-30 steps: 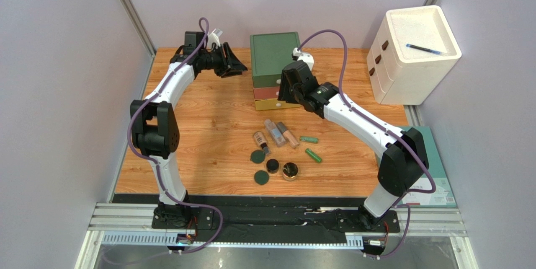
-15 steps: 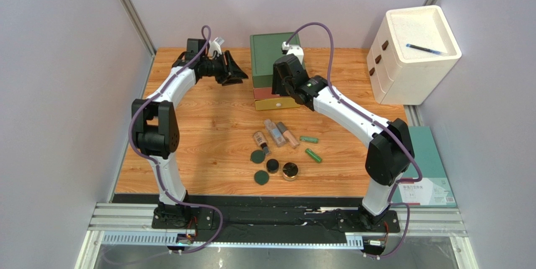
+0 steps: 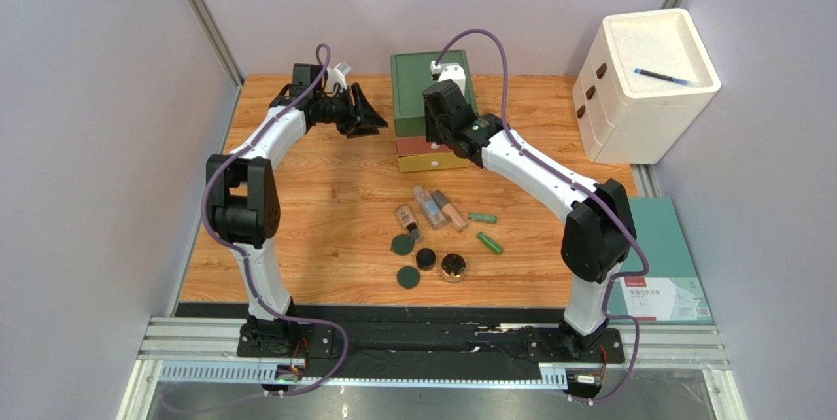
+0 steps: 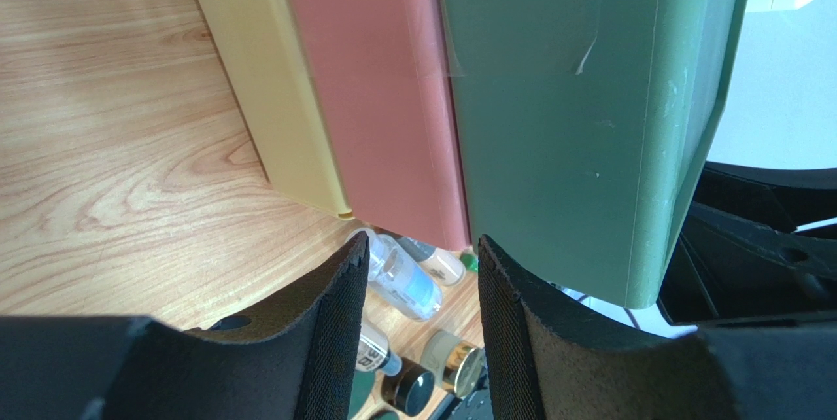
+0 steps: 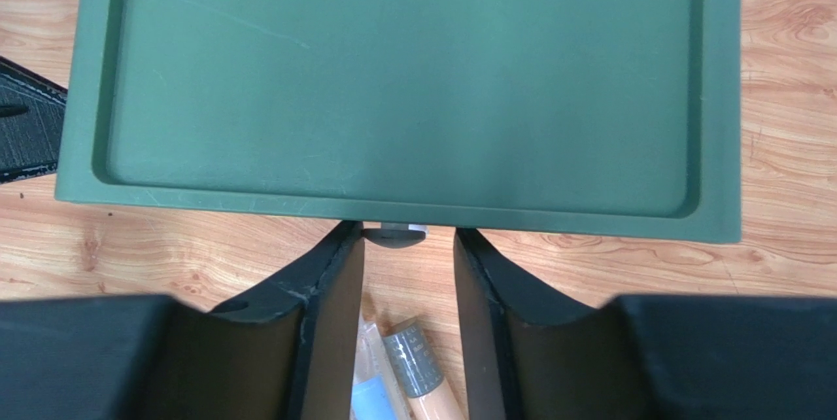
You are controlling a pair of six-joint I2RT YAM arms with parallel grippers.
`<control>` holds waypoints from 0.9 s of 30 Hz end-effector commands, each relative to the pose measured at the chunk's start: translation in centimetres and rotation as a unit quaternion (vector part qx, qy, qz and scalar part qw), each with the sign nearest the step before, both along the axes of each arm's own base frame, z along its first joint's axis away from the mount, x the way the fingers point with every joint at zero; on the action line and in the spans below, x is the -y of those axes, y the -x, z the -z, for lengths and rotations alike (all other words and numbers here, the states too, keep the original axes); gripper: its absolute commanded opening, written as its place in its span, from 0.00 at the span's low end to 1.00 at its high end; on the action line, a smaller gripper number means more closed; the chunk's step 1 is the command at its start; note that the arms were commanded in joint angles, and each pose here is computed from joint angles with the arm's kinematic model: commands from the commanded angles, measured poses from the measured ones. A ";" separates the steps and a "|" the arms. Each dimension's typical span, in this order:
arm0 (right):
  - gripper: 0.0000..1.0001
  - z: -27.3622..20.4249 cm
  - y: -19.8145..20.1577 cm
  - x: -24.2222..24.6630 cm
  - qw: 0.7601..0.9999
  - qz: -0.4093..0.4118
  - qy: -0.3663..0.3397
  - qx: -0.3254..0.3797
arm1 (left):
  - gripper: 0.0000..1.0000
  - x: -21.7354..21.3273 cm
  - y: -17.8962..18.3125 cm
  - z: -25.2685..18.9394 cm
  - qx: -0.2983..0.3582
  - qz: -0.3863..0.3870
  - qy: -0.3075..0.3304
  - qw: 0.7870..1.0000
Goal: Organize the makeup
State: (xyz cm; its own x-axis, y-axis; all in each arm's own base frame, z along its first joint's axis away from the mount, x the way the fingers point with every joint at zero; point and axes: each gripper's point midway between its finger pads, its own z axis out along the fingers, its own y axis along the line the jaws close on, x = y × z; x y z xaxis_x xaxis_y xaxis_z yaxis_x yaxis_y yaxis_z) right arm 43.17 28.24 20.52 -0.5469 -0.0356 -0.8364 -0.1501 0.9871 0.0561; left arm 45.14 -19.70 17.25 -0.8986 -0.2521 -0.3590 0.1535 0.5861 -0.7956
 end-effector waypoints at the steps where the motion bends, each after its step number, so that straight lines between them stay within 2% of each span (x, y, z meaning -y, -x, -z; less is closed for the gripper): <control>1: 0.38 -2.1 -1.4 -0.4 0.999 0.013 -0.009 0.038 | 0.51 0.1 0.7 -2.2 0.032 0.015 0.003 0.999; 6: 0.37 -2.8 -2.0 -0.9 0.999 0.009 -0.017 0.049 | 0.51 0.0 0.8 -2.1 0.031 0.016 0.002 0.999; 9: 0.33 -3.2 -2.2 -1.2 0.998 0.003 -0.017 0.053 | 0.51 0.0 0.8 -1.9 0.028 0.017 0.001 0.999; 17: 0.18 -3.2 -2.6 -1.3 0.998 0.001 -0.012 0.056 | 0.51 -0.1 1.1 -1.6 0.024 0.019 -0.001 1.000; 22: 0.01 -3.2 -2.3 -1.3 0.999 -0.004 -0.010 0.052 | 0.51 -0.1 1.2 -1.5 0.024 0.019 -0.002 1.000; 27: 0.00 -3.7 -1.6 -1.0 0.999 -0.007 -0.013 0.052 | 0.52 -0.1 1.1 -1.6 0.024 0.018 -0.001 1.000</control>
